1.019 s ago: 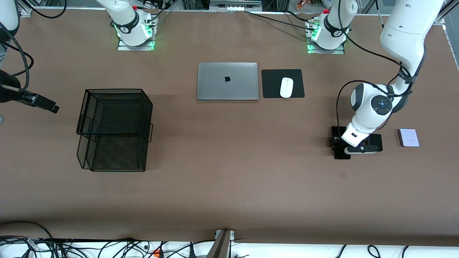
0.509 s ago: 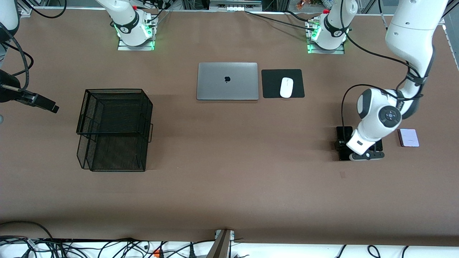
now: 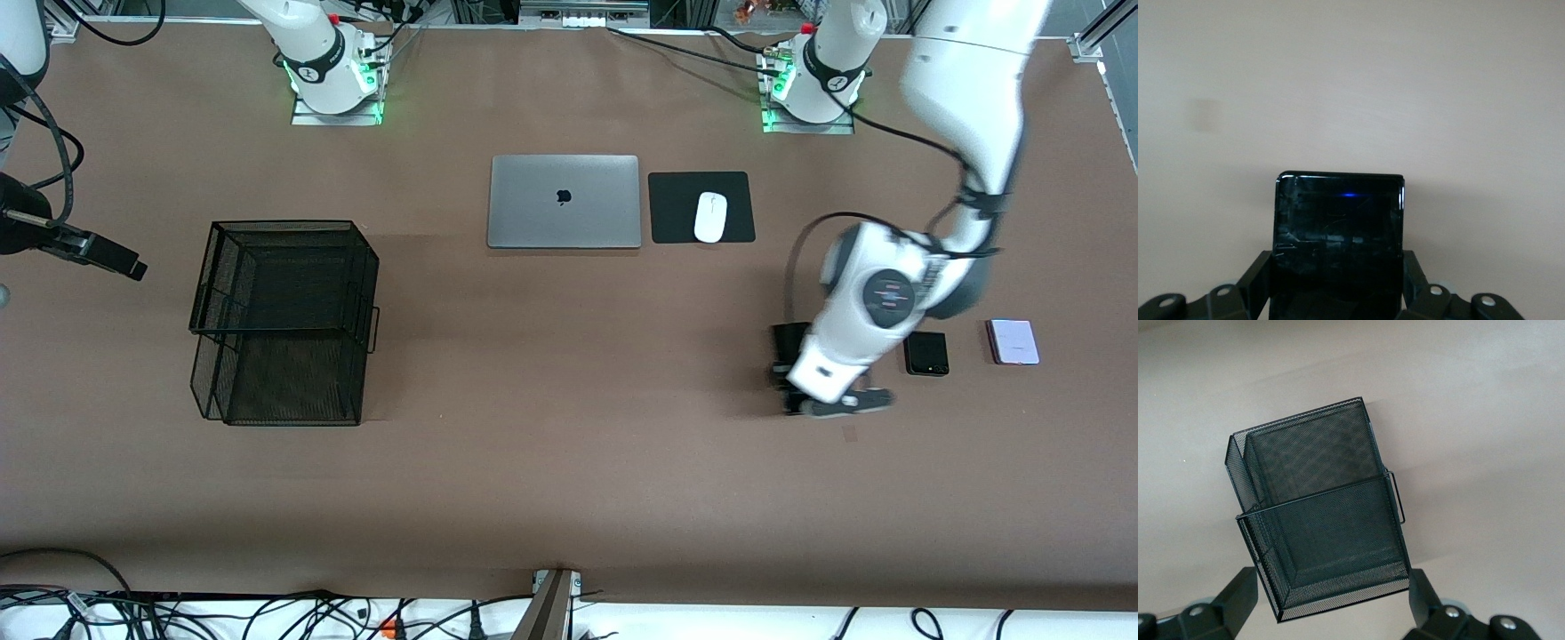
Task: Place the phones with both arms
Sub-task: 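Carry the black phone with the left gripper to the table middle, then grasp the black phone with the right gripper while the left gripper grasps the flip phone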
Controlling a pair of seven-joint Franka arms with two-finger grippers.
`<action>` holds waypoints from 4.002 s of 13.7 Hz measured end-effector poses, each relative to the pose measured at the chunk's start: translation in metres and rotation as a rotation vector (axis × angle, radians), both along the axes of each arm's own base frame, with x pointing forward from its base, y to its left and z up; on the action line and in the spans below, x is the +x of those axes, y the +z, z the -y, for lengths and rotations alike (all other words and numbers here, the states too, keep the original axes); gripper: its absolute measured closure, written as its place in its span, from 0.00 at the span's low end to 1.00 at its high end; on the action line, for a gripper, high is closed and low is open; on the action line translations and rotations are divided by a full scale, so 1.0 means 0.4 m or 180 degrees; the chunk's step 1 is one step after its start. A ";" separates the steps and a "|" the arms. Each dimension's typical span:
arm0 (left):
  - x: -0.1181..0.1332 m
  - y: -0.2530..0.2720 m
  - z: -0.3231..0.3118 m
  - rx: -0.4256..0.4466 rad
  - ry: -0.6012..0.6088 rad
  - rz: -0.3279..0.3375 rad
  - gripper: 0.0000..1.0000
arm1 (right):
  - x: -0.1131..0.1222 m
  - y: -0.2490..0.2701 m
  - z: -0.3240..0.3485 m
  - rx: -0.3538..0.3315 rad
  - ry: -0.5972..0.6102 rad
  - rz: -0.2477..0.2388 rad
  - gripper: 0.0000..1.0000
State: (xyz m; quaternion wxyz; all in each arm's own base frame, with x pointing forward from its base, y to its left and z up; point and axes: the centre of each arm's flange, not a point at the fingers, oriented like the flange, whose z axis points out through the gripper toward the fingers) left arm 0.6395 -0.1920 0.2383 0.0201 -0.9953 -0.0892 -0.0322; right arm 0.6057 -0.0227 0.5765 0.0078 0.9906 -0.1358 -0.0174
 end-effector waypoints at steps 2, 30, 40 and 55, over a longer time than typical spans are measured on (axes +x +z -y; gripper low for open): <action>-0.028 -0.011 0.166 -0.0009 -0.0051 -0.0012 0.19 | 0.002 -0.002 -0.001 0.0000 0.0002 0.0004 0.00; -0.013 0.085 0.691 -0.0145 -0.0093 0.0281 0.00 | 0.010 -0.016 -0.040 0.0008 0.0095 -0.0008 0.00; 0.049 0.120 -0.051 0.0391 -0.0771 -0.0487 0.00 | -0.005 -0.282 -0.846 0.0450 0.0705 0.0127 0.00; -0.090 -0.064 -0.825 -0.0082 -0.0715 -0.0097 0.00 | -0.110 -0.938 -1.262 0.0116 0.1032 0.0421 0.00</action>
